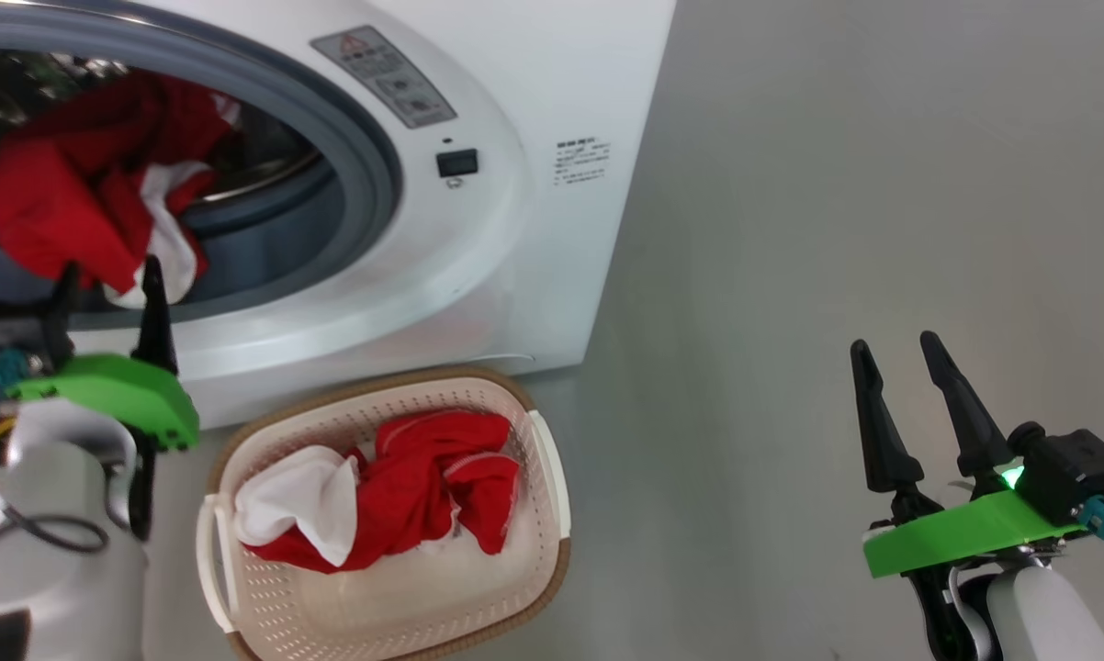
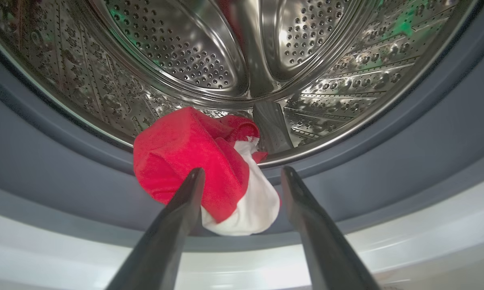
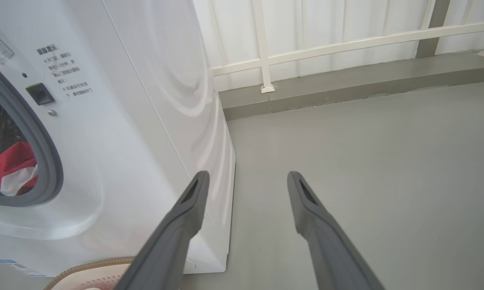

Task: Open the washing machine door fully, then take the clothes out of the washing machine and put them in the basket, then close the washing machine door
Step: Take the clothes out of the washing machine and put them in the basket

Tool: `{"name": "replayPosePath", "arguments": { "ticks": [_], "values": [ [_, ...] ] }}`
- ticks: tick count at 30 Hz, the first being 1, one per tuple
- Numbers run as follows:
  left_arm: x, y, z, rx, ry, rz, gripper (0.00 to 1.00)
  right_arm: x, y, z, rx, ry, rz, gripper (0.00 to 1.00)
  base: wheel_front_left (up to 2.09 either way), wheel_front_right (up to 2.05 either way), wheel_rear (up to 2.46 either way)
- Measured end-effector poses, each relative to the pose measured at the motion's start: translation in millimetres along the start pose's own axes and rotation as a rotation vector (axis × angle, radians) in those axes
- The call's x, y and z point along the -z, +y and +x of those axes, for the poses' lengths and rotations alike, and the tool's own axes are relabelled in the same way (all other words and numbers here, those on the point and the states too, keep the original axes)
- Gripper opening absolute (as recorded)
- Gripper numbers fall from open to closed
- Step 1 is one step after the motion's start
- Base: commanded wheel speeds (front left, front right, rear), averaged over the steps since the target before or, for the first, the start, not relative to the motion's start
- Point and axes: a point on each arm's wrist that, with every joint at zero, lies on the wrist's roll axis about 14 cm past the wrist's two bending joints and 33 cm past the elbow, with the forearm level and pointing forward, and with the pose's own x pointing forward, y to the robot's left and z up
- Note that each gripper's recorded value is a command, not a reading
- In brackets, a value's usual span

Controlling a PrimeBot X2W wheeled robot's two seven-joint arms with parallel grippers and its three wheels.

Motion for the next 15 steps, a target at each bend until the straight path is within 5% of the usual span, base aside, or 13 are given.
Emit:
{"name": "replayPosePath", "arguments": {
  "ticks": [15],
  "values": [
    [42,1,70,-0.049,0.191,-0.028,1.0,14,-26,16,0.07,0.028,0.007,1.0,0.0,0.0,0.0]
  ]
}}
